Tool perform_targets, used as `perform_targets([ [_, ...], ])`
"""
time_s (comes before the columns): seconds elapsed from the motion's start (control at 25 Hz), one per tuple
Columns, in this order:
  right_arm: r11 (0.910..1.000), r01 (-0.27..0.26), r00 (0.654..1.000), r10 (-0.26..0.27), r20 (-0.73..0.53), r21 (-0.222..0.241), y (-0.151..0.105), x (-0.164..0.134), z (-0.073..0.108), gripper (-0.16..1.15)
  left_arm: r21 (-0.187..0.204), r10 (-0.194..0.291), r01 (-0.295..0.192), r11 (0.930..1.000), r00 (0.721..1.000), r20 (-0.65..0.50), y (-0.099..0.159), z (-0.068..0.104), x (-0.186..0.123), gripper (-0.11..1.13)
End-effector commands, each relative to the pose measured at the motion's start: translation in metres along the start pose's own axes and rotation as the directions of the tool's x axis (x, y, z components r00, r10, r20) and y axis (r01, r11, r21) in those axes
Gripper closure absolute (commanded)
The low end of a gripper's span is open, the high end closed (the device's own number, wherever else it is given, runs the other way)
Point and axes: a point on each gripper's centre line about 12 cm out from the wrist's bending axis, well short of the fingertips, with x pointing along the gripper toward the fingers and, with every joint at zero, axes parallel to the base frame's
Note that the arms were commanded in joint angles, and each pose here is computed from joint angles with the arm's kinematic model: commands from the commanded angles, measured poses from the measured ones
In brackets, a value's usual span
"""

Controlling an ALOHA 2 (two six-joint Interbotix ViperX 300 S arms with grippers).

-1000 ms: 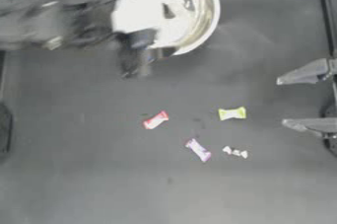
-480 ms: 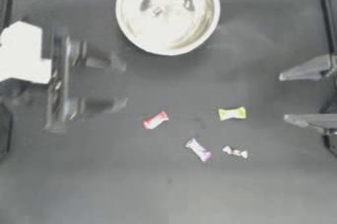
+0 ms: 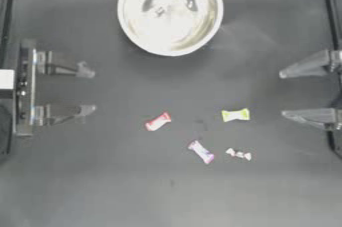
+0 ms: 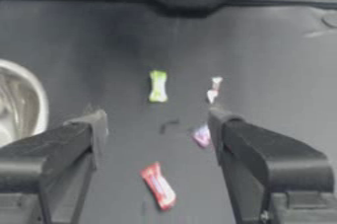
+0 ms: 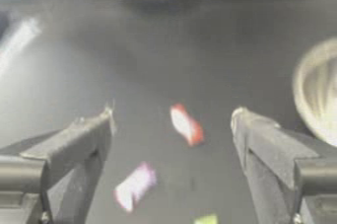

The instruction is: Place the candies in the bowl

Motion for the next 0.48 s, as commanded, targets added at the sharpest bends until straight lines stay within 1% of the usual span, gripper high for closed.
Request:
perform_targets([
  [0.04,0.9998,0.019,0.99,-0.018,-0.136,0.004,-0.003,0.009,0.013,-0.02,-0.003,-0.001,0.001,1.0,1.0,0.025,0.0,0.002,-0.004,0.08],
  [0.12,0.9995,0.031,0.976,-0.032,-0.214,-0.006,-0.005,0.015,0.015,-0.02,-0.003,-0.001,0.001,1.0,1.0,0.026,0.0,0.0,-0.006,0.08],
  [0.28,0.999,0.039,0.938,-0.044,-0.345,-0.022,-0.007,0.03,0.016,-0.02,-0.005,-0.003,0.003,1.0,0.999,0.032,-0.001,-0.005,-0.012,0.08],
  [0.48,0.9987,0.041,0.884,-0.051,-0.465,-0.03,-0.008,0.049,0.01,-0.02,-0.006,-0.001,0.001,1.0,1.0,0.018,0.0,-0.015,-0.015,0.08],
])
